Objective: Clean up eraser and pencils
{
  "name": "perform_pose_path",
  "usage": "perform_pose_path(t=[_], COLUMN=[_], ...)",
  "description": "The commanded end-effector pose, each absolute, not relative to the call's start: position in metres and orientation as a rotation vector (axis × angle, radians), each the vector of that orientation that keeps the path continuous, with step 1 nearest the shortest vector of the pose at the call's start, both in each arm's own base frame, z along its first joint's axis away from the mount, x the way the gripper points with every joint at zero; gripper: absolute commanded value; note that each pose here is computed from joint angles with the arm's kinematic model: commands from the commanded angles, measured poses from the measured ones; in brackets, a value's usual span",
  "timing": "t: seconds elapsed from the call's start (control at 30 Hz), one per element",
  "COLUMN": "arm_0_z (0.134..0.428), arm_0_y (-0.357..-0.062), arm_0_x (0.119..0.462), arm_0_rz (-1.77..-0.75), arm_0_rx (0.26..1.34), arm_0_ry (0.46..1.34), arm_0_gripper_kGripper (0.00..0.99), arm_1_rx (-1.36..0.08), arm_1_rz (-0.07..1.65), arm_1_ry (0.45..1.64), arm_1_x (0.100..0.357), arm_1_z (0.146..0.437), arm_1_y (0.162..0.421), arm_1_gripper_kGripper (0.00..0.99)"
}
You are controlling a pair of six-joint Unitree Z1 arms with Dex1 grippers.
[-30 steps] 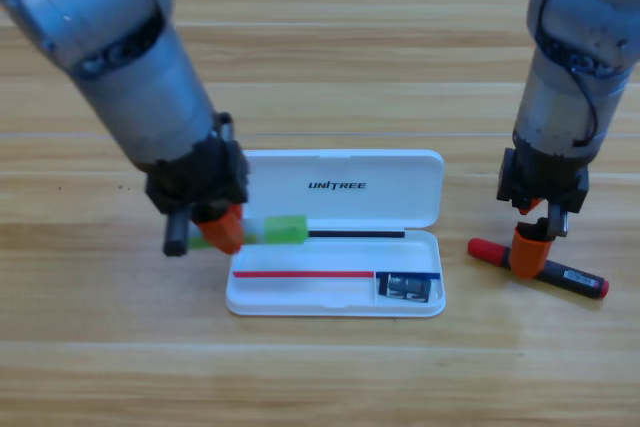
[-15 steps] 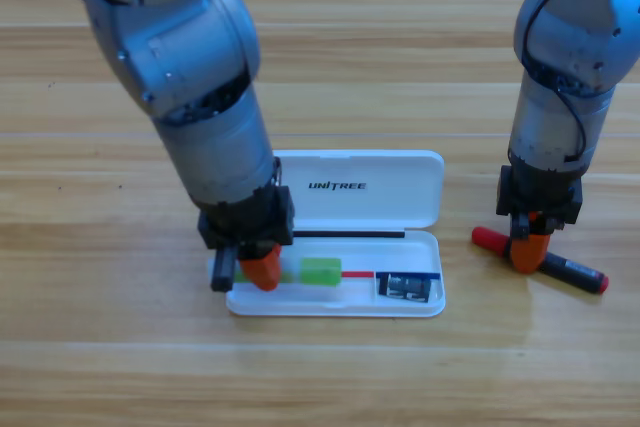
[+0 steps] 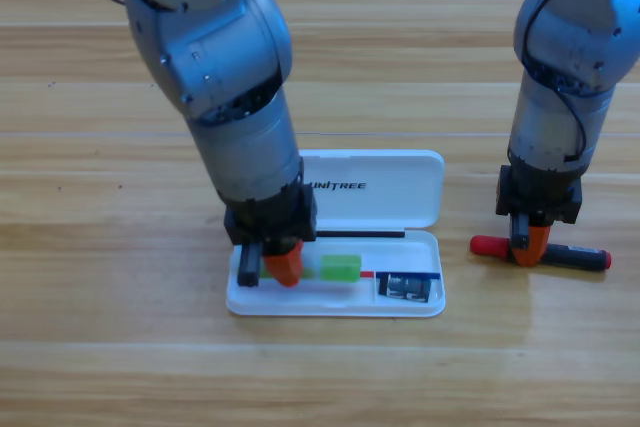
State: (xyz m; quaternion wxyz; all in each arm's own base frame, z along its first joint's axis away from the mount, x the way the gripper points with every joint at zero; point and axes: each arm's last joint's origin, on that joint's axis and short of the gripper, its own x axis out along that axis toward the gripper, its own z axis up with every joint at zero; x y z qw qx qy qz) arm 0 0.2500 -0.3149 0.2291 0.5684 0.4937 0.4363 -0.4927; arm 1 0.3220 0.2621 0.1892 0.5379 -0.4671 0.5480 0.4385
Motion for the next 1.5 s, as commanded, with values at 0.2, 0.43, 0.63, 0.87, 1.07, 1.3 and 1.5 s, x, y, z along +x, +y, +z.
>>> perform_pose_path(t=[0.2,0.43,0.63,0.87,1.07,1.3,1.5], arm_0_z=[0.205,0.206,0.207,0.207,0.222,0.278,0.327], arm_0_y=[-0.327,-0.328,-0.328,-0.328,-0.323,-0.264,-0.18], arm_0_x=[0.25,0.251,0.252,0.251,0.248,0.233,0.217], arm_0_rz=[-1.161,-1.16,-1.139,-1.135,-1.13,-1.086,-0.99], arm_0_rx=[1.192,1.192,1.175,1.173,1.166,1.094,0.95], arm_0_ry=[1.074,1.067,1.077,1.081,1.061,1.012,0.951], arm_0_gripper_kGripper=[0.103,0.112,0.862,0.99,0.99,0.99,0.99], arm_1_rx=[-1.108,-1.129,-1.125,-1.129,-1.136,-1.179,-1.21], arm_1_rz=[1.044,1.075,1.139,1.166,1.234,1.309,1.341], arm_1_ry=[1.312,1.252,1.21,1.206,1.167,1.165,1.137], arm_1_x=[0.306,0.277,0.247,0.239,0.224,0.222,0.232], arm_1_z=[0.224,0.267,0.296,0.297,0.301,0.282,0.269], arm_1_y=[0.241,0.233,0.23,0.234,0.249,0.291,0.338], arm_1_gripper_kGripper=[0.0,0.0,0.0,0.0,0.0,0.0,0.0])
